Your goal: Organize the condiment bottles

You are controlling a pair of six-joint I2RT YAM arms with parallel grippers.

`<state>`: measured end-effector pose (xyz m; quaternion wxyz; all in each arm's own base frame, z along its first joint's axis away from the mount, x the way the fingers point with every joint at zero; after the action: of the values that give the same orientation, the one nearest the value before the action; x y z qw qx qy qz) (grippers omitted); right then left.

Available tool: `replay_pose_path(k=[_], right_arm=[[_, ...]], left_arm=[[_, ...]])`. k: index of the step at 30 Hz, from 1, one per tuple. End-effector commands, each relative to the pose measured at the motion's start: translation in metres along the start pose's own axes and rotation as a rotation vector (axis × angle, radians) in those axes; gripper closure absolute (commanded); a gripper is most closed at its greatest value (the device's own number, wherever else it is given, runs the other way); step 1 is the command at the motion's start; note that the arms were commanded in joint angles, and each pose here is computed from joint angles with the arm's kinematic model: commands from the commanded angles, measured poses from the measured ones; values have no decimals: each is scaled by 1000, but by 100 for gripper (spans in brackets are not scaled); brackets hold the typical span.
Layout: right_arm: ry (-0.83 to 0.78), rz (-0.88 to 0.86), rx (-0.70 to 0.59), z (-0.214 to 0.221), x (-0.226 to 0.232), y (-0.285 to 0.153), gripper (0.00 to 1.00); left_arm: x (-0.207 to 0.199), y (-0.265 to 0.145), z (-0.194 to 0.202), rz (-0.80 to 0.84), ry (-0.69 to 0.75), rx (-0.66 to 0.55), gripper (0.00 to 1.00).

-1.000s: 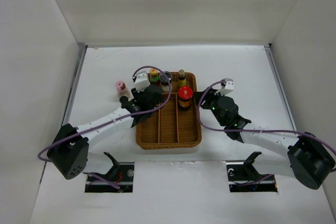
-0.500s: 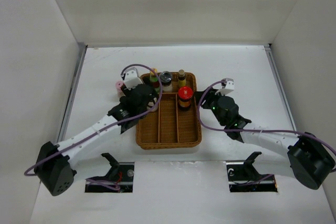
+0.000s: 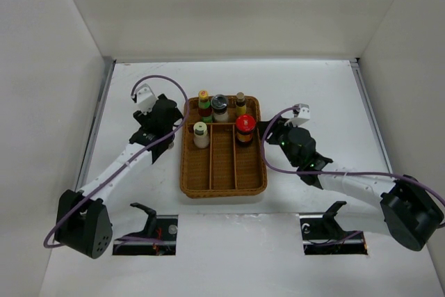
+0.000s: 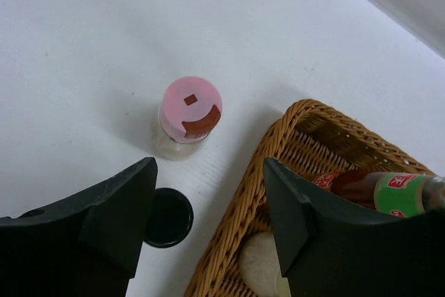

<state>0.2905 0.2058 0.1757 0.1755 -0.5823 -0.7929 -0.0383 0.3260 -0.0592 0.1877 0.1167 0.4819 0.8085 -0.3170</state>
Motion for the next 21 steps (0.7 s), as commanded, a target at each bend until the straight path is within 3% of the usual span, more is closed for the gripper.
replay_pose_path(k=[1,8,21], right_arm=[[16,-14,-54,-16,6,3,44],[3,-11,-42,-13,8,7,44],[-6,-3,-42,-13,6,7,44]], left_arm=[[11,-9,0,-9,2,27,39],[32,4,34,-43,49,138,43],[48,13,49,-77,58,157,52]])
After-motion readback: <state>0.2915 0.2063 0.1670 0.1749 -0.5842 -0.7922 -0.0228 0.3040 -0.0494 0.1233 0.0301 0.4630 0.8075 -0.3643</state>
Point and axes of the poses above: each gripper's point midway between its finger pads, its own y axis out along the fingers, its own x axis along the line the jaws close on, z = x × y, the point moved 3 cm from there along -y, back along the fingers, and after that the axes turned 13 degrees about -y, right-handed, at the moved point
